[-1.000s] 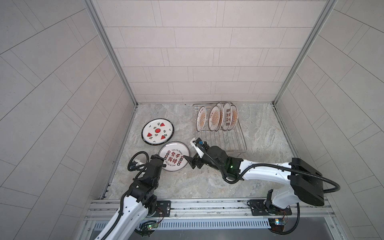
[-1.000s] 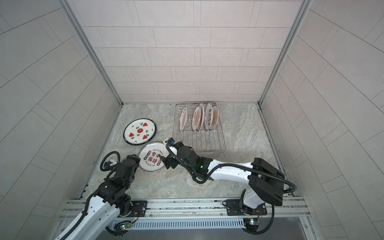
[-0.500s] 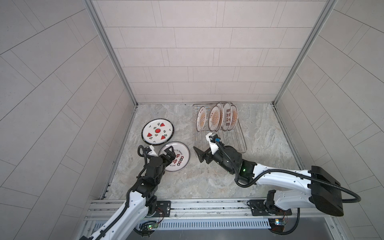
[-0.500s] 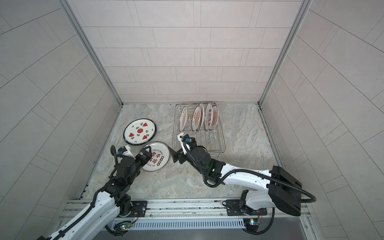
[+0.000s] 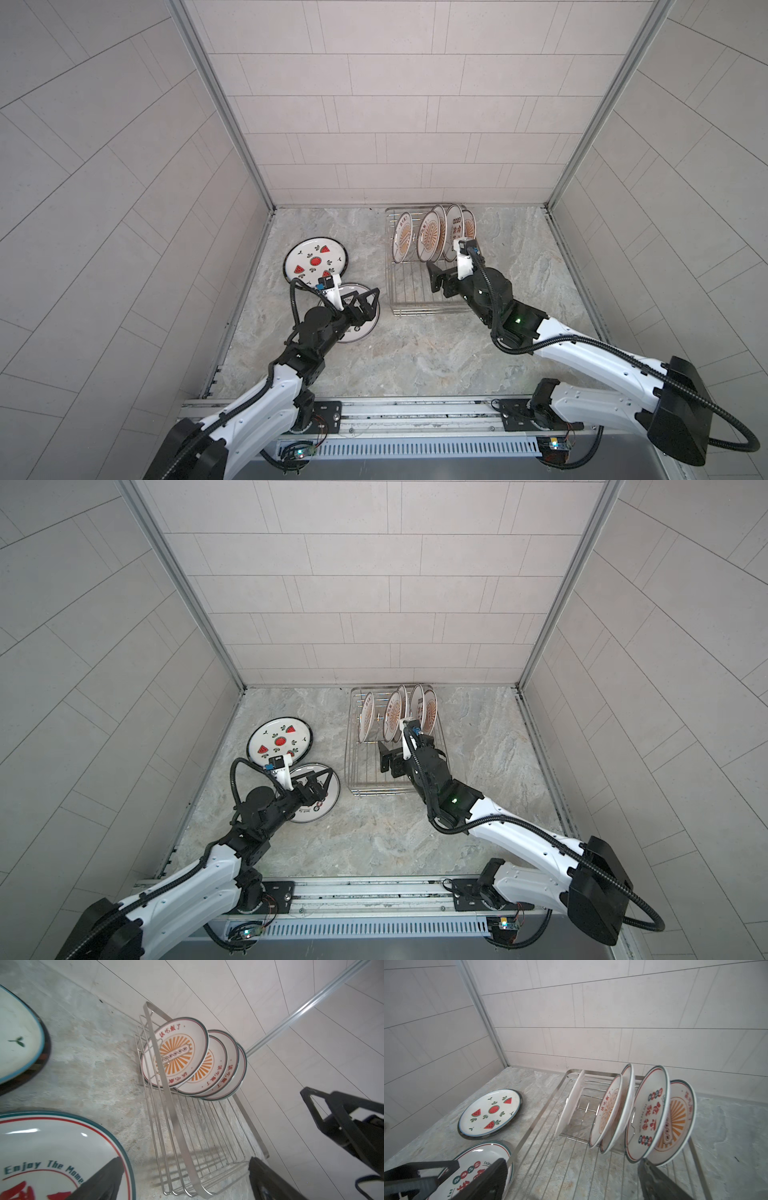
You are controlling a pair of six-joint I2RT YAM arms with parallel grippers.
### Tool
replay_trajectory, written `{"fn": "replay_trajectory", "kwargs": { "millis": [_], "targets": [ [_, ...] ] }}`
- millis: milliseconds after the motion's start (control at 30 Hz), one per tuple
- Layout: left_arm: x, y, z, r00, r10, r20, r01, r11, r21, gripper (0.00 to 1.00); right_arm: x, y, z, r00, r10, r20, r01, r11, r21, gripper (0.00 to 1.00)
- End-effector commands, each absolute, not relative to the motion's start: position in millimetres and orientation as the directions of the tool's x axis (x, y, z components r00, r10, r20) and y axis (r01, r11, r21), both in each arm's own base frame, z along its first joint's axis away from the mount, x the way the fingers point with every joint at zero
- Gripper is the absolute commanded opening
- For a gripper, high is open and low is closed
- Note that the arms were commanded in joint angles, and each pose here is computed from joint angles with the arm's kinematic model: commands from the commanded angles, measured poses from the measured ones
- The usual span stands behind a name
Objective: Unload the plates from the dish rack
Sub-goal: 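Move the right gripper over the rack to the sunburst plate while left draws back, then grasp the top rim of the orange sunburst plate with the right gripper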
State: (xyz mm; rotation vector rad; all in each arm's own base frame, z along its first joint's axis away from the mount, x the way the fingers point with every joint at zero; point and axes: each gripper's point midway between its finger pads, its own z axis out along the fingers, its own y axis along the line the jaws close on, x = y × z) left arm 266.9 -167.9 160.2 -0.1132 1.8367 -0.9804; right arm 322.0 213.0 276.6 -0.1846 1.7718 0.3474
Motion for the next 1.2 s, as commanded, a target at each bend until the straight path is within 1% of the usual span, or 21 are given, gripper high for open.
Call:
{"fn": "replay_trajectory", "kwargs": {
  "millis": [0,133,200,367,467,533,633,667,733,767,800,867,1000,1100,1167],
  "targets": [
    [265,-190,194,-0.448,-0.471,-0.760,0.485,0.586,-0.649,1.00,329,191,284,-0.260,0.072,-0.963,-0.234,0.963,0.135,1.00],
    [265,-201,201,-0.445,-0.454,-0.772,0.544,0.548,-0.636,1.00,337,183,292,-0.264,0.066,-0.962,-0.213,0.969,0.125,1.00],
    [263,-208,205,-0.445,-0.439,-0.780,0.583,0.520,-0.625,1.00,342,180,298,-0.266,0.055,-0.962,-0.203,0.973,0.112,0.98],
    [270,-205,198,-0.429,-0.423,-0.798,0.564,0.565,-0.602,1.00,365,170,301,-0.320,0.017,-0.947,-0.151,0.986,0.069,0.94],
    [267,-206,202,-0.422,-0.419,-0.804,0.584,0.553,-0.594,1.00,386,167,292,-0.378,0.020,-0.926,-0.129,0.989,0.074,0.92],
    [265,-208,204,-0.422,-0.402,-0.813,0.593,0.556,-0.583,1.00,404,168,286,-0.403,0.017,-0.915,-0.115,0.991,0.069,0.86],
    [264,-210,204,-0.416,-0.382,-0.825,0.607,0.559,-0.565,1.00,428,176,275,-0.459,-0.001,-0.889,-0.115,0.992,0.058,0.69],
    [264,-210,204,-0.418,-0.381,-0.825,0.607,0.559,-0.565,1.00,434,178,273,-0.475,-0.012,-0.880,-0.114,0.992,0.047,0.66],
    [263,-211,204,-0.423,-0.381,-0.822,0.609,0.552,-0.569,1.00,447,184,267,-0.510,-0.037,-0.859,-0.106,0.994,0.020,0.65],
    [263,-211,205,-0.425,-0.384,-0.819,0.609,0.548,-0.573,1.00,452,185,265,-0.519,-0.049,-0.853,-0.106,0.994,0.007,0.65],
    [263,-211,204,-0.426,-0.388,-0.817,0.608,0.546,-0.576,1.00,457,185,262,-0.529,-0.057,-0.847,-0.093,0.996,-0.009,0.67],
    [262,-210,205,-0.423,-0.393,-0.816,0.607,0.546,-0.577,1.00,465,180,257,-0.546,-0.056,-0.836,-0.046,0.998,-0.036,0.66],
    [262,-207,204,-0.418,-0.396,-0.817,0.599,0.556,-0.576,1.00,477,170,251,-0.572,-0.064,-0.818,0.031,0.995,-0.100,0.52],
    [263,-207,203,-0.414,-0.394,-0.821,0.596,0.564,-0.571,1.00,485,171,244,-0.592,-0.078,-0.802,0.023,0.993,-0.113,0.46],
    [264,-206,202,-0.415,-0.392,-0.821,0.590,0.571,-0.571,1.00,489,173,238,-0.610,-0.092,-0.787,0.017,0.991,-0.129,0.43]
  ]
}}
